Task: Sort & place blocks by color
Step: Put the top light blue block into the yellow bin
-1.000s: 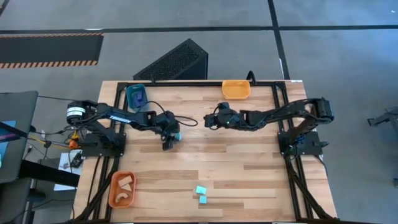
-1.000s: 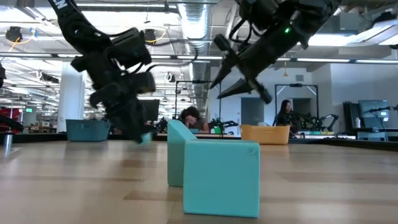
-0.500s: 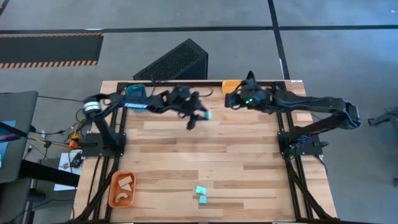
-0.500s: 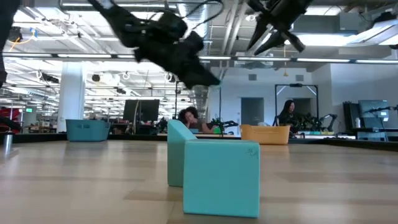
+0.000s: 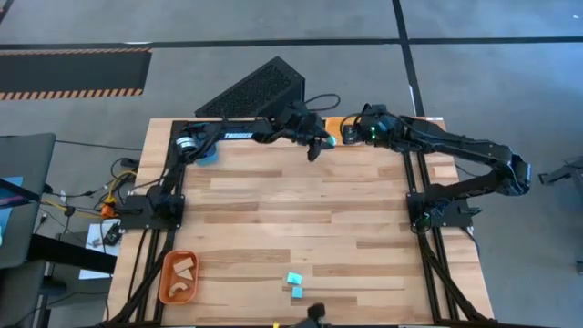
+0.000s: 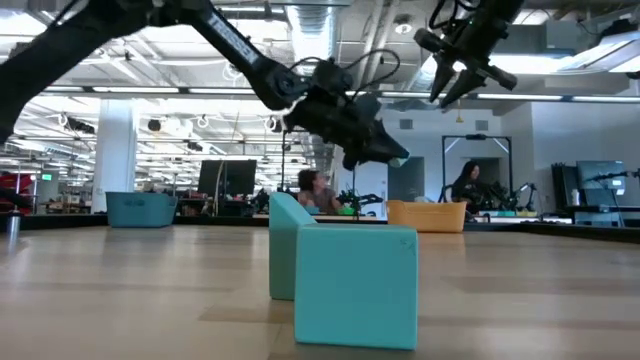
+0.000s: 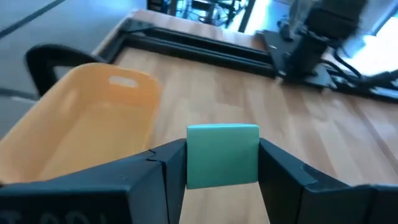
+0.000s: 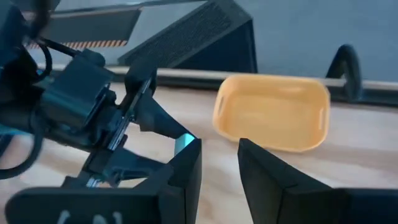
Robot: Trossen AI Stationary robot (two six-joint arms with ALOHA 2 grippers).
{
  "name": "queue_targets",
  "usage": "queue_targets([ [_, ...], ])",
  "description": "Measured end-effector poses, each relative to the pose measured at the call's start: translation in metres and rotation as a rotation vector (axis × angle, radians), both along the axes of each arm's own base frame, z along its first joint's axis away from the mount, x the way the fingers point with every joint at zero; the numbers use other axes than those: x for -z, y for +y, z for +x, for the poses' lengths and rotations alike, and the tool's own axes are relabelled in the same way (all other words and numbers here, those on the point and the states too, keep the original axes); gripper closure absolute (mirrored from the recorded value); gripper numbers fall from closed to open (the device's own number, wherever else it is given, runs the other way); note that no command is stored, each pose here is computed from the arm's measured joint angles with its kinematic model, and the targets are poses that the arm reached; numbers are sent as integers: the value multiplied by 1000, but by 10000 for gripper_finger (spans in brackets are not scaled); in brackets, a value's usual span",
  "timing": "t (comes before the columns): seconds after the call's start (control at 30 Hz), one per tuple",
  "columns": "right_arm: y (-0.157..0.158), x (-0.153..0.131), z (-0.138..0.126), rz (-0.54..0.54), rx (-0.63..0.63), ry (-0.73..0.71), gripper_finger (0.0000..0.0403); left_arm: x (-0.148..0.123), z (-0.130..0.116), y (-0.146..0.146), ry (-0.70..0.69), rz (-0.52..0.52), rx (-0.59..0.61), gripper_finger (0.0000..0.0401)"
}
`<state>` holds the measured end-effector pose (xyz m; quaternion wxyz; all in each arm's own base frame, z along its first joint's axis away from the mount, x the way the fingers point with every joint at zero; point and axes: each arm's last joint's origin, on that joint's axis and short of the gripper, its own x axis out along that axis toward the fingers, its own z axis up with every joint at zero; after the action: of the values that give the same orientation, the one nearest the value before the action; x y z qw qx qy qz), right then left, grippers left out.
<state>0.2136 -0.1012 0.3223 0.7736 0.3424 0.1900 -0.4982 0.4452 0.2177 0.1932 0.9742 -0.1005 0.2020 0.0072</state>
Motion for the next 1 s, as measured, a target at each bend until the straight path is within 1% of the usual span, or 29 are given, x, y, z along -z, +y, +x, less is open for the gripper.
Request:
queue_targets([
  [0.07,-7,0,-3,-5,22,2,275,6,-1,13,8,-43,-34,262],
  [0.17,-20,-2,-8,-18,9,8,275,15,-5,27,3,-65,-55,262],
  [0.27,-38,-3,-11,-45,-5,-1,276,19,-6,36,-47,-153,-27,262],
  [0.33,-52,-2,-14,-29,-10,-26,276,22,-6,39,-61,-232,-10,262],
  [0.4,-64,-3,-17,-15,-24,-88,275,21,-8,42,-76,-321,-36,262],
  [0.5,-80,-1,-20,0,-63,-126,275,12,-8,48,-155,-364,-64,262],
  [0.53,-84,0,-21,-5,-69,-131,276,9,-8,51,-182,-378,-95,262],
  [0.6,-93,1,-24,-13,-63,-136,276,6,-8,55,-215,-407,-202,262],
  [0.7,-104,5,-29,-8,-42,-130,275,9,-12,62,-212,-446,-352,262],
  [0.83,-114,10,-31,-12,-18,-124,276,7,-14,68,-247,-579,-450,262],
  [0.9,-120,12,-29,-30,-22,-123,277,7,-12,65,-262,-577,-483,262],
  [1.0,-125,16,-22,-30,-47,-143,279,9,-7,58,-252,-519,-535,262],
])
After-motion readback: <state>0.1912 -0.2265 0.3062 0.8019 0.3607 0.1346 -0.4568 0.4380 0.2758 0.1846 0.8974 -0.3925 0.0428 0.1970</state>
